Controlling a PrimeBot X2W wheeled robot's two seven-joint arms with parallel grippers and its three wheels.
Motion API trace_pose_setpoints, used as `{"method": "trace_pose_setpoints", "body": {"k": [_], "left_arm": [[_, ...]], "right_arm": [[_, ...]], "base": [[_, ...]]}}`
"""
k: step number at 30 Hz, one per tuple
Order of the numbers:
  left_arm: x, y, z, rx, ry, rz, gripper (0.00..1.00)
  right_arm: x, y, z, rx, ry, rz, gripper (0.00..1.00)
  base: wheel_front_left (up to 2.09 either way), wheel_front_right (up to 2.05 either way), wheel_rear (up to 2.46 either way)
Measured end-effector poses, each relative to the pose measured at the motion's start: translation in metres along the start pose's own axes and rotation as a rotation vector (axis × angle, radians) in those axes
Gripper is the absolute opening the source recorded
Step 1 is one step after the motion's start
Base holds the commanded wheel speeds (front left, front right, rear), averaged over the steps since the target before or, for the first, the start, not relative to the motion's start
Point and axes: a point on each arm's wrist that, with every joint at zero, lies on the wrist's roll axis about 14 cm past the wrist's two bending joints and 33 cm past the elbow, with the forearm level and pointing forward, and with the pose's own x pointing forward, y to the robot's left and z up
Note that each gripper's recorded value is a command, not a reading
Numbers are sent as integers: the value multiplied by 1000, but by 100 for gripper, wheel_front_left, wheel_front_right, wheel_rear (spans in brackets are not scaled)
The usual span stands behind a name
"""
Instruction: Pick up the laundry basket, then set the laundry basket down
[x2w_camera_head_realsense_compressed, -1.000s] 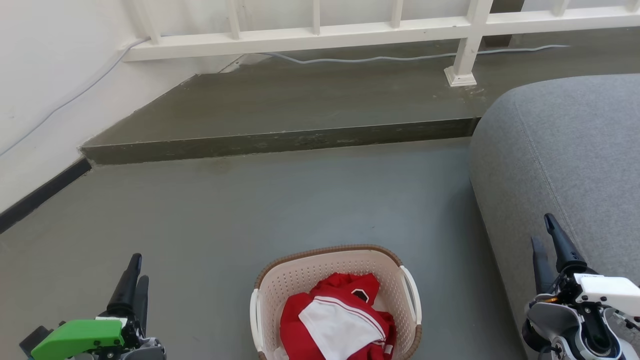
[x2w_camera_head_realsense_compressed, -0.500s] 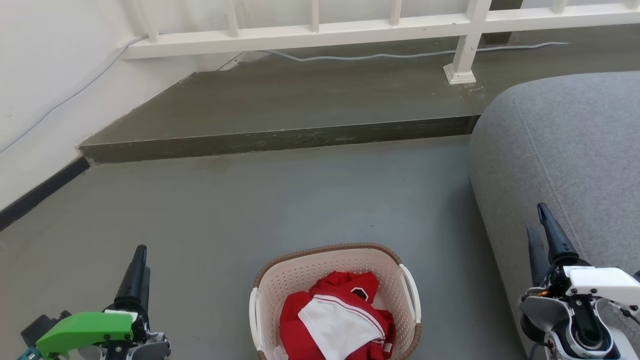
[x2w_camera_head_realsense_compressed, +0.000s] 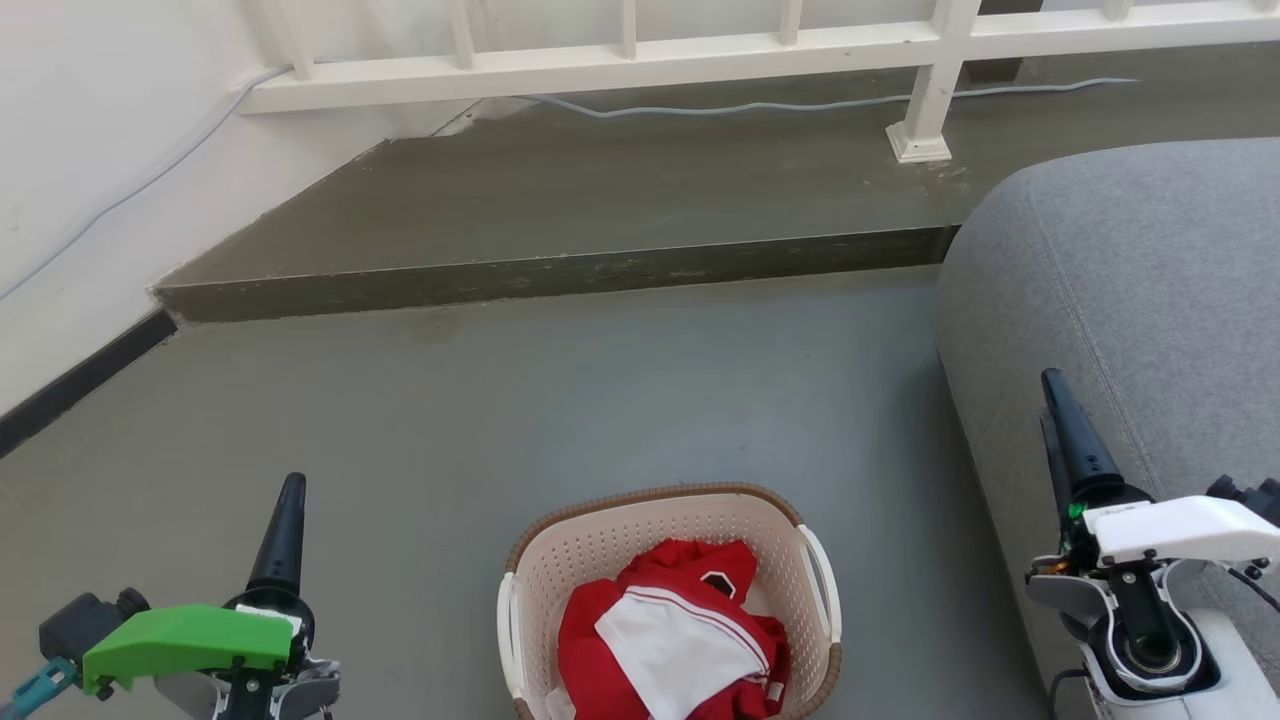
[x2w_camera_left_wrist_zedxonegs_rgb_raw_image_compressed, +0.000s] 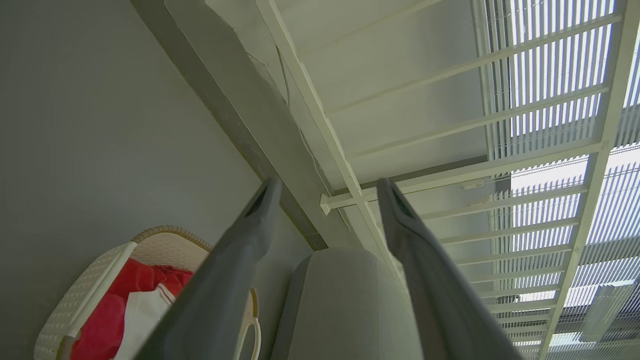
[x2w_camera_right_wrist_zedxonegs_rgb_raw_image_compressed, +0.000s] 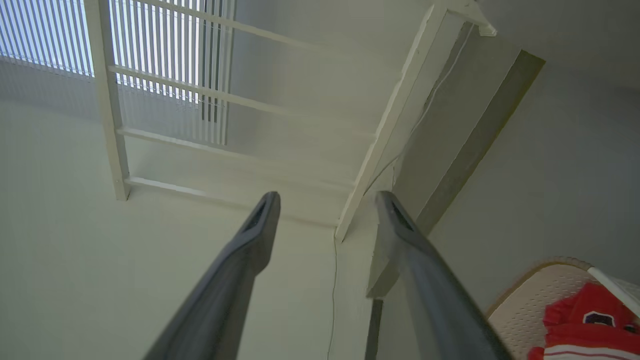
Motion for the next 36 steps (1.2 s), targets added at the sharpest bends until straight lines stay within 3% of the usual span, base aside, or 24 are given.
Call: {"method": "trace_pose_setpoints", "body": {"k": [23, 36], "left_arm": [[5, -19, 6, 433, -32, -69, 100], [6, -28, 3, 607, -58, -108, 100]], "right_arm": [[8, 24, -15, -456, 32, 106, 100], [12, 38, -27, -635, 24, 164, 100]], "base": [[0, 0, 0], [0, 0, 0]]}}
